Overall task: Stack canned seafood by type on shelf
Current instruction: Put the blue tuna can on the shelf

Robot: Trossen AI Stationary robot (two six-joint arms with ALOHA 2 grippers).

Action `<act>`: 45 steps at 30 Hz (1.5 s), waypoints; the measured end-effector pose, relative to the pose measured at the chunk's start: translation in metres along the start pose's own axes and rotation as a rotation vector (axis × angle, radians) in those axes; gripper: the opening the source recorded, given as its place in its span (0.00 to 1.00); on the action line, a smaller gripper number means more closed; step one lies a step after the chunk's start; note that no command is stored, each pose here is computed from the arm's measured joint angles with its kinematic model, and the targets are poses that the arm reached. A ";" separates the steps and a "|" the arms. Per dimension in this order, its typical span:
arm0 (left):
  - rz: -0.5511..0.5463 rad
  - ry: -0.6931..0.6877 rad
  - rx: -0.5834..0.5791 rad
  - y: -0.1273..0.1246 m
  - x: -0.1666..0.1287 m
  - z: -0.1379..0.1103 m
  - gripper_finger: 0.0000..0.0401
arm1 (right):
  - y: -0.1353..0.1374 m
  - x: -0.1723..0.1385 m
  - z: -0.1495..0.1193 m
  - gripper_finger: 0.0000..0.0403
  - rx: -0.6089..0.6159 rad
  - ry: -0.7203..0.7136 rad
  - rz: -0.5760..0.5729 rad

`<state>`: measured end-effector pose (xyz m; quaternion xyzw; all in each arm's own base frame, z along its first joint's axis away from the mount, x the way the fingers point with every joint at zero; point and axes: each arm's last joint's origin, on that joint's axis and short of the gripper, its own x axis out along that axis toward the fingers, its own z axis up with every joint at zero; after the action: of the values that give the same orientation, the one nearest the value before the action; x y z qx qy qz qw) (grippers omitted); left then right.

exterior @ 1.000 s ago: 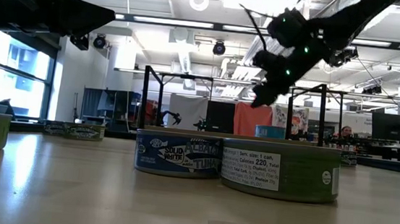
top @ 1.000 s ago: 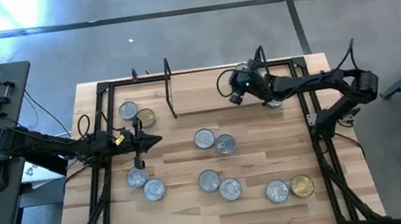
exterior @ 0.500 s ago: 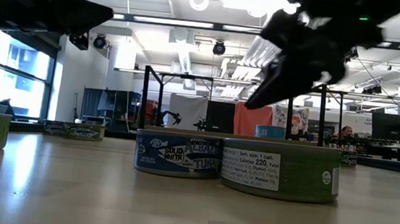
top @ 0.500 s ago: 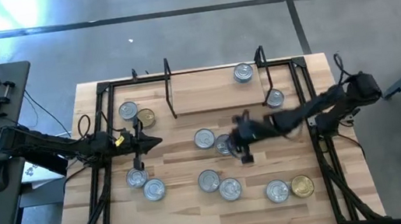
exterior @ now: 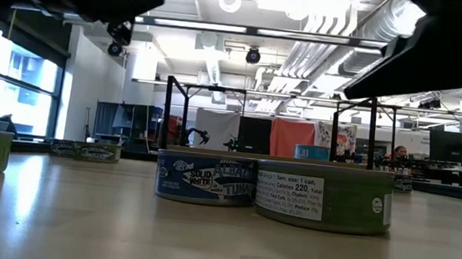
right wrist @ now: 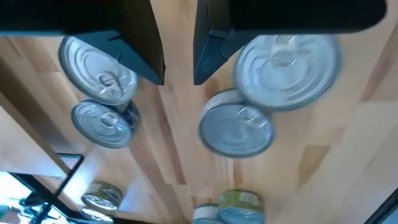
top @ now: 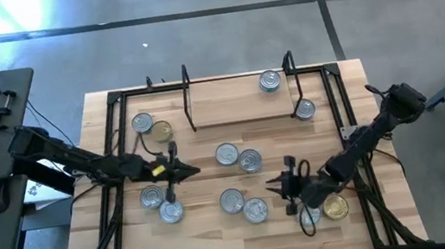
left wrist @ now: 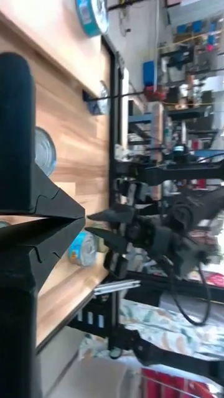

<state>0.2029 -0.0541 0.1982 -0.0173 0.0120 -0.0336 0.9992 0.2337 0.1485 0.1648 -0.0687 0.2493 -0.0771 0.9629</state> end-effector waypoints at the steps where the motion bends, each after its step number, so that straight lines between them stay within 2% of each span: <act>1: 0.001 0.010 0.002 -0.001 0.005 0.000 0.00 | 0.002 -0.002 -0.001 0.18 -0.006 -0.001 0.001; 9: 0.047 0.062 0.087 0.002 0.046 0.001 0.00 | 0.003 -0.003 -0.002 0.18 0.006 -0.005 -0.011; 15: 0.077 0.084 0.086 0.007 0.065 0.000 0.00 | 0.001 -0.001 0.001 0.18 -0.041 -0.018 -0.020; 20: 0.151 0.119 0.119 0.011 0.076 -0.006 0.00 | -0.003 0.003 0.002 0.24 -0.009 -0.018 -0.032; 24: 0.211 0.275 0.147 0.011 0.087 -0.012 0.04 | -0.007 0.006 0.003 0.33 0.022 -0.011 -0.033; 29: 0.242 0.484 0.158 0.012 0.102 -0.017 0.18 | -0.011 0.009 0.005 0.44 0.013 -0.013 -0.041; 35: 0.088 0.640 0.296 0.014 0.112 -0.044 0.34 | -0.013 0.013 0.011 0.48 0.012 -0.043 0.007; 39: 0.104 0.708 0.387 0.020 0.115 -0.063 0.36 | -0.013 0.013 0.012 0.48 0.008 -0.044 0.016; 45: 0.141 0.735 0.411 0.029 0.120 -0.079 0.32 | -0.015 0.014 0.012 0.48 0.011 -0.044 0.003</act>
<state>0.3229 -0.0356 0.1159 0.1959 0.3618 0.0292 0.9110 0.2501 0.1323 0.1712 -0.0645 0.2275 -0.0754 0.9687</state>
